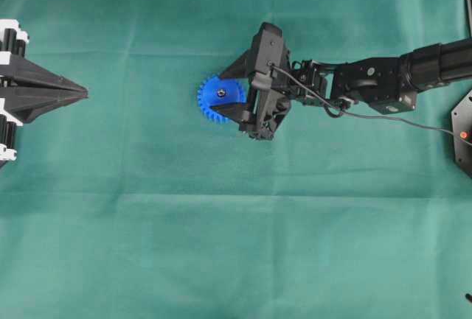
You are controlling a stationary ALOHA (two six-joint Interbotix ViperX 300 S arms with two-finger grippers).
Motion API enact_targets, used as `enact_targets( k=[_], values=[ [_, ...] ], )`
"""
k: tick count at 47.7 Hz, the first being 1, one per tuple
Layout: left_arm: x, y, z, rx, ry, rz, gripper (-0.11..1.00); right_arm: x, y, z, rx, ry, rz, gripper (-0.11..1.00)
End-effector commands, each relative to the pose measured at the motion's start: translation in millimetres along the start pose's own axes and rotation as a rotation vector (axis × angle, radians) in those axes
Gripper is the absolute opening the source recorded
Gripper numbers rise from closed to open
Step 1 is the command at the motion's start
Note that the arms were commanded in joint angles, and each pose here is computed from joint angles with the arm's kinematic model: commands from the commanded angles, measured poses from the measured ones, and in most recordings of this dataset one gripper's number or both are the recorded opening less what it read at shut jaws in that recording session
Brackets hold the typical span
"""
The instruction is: Insert the shaft placed at a random location into the center hole of the medium gear at another random location.
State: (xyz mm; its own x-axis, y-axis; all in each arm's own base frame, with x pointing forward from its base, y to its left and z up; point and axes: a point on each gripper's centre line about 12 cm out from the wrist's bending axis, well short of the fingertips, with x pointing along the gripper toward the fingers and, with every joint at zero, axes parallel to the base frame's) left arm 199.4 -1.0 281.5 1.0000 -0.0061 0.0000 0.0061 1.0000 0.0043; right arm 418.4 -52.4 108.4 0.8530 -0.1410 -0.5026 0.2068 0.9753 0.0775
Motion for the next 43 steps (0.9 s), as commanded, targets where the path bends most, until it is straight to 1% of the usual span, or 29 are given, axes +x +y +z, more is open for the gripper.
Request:
enact_targets(
  k=[1, 5, 10, 18, 25, 30, 34, 43],
  values=[
    [2.7, 0.3, 6.9, 0.000, -0.015, 0.001, 0.00, -7.1, 1.6, 23.4, 0.011, -0.063, 0.005, 0.95],
    [2.7, 0.3, 6.9, 0.000, -0.015, 0.001, 0.00, -11.8, 2.0, 27.7, 0.012, -0.069, 0.007, 0.90],
    [2.7, 0.3, 7.1, 0.000, -0.017, 0.001, 0.00, -19.4, 2.4, 35.8, 0.012, -0.071, 0.009, 0.91],
    [2.7, 0.3, 7.1, 0.000, -0.017, 0.001, 0.00, -43.6, 6.5, 60.9, -0.006, -0.086, 0.025, 0.91],
    [2.6, 0.3, 8.0, 0.000, -0.020, 0.001, 0.00, -71.1, 9.1, 87.2, -0.008, -0.133, 0.037, 0.91],
    [2.6, 0.3, 8.0, 0.002, -0.020, 0.001, 0.00, -87.9, 10.3, 99.9, -0.009, -0.159, 0.043, 0.91],
    [2.5, 0.3, 7.2, 0.000, -0.017, 0.001, 0.00, -95.7, 10.6, 103.7, -0.008, -0.168, 0.046, 0.91],
    [2.6, 0.3, 8.0, 0.000, -0.020, 0.001, 0.00, -105.0, 9.9, 101.5, -0.005, -0.174, 0.047, 0.91]
  ],
)
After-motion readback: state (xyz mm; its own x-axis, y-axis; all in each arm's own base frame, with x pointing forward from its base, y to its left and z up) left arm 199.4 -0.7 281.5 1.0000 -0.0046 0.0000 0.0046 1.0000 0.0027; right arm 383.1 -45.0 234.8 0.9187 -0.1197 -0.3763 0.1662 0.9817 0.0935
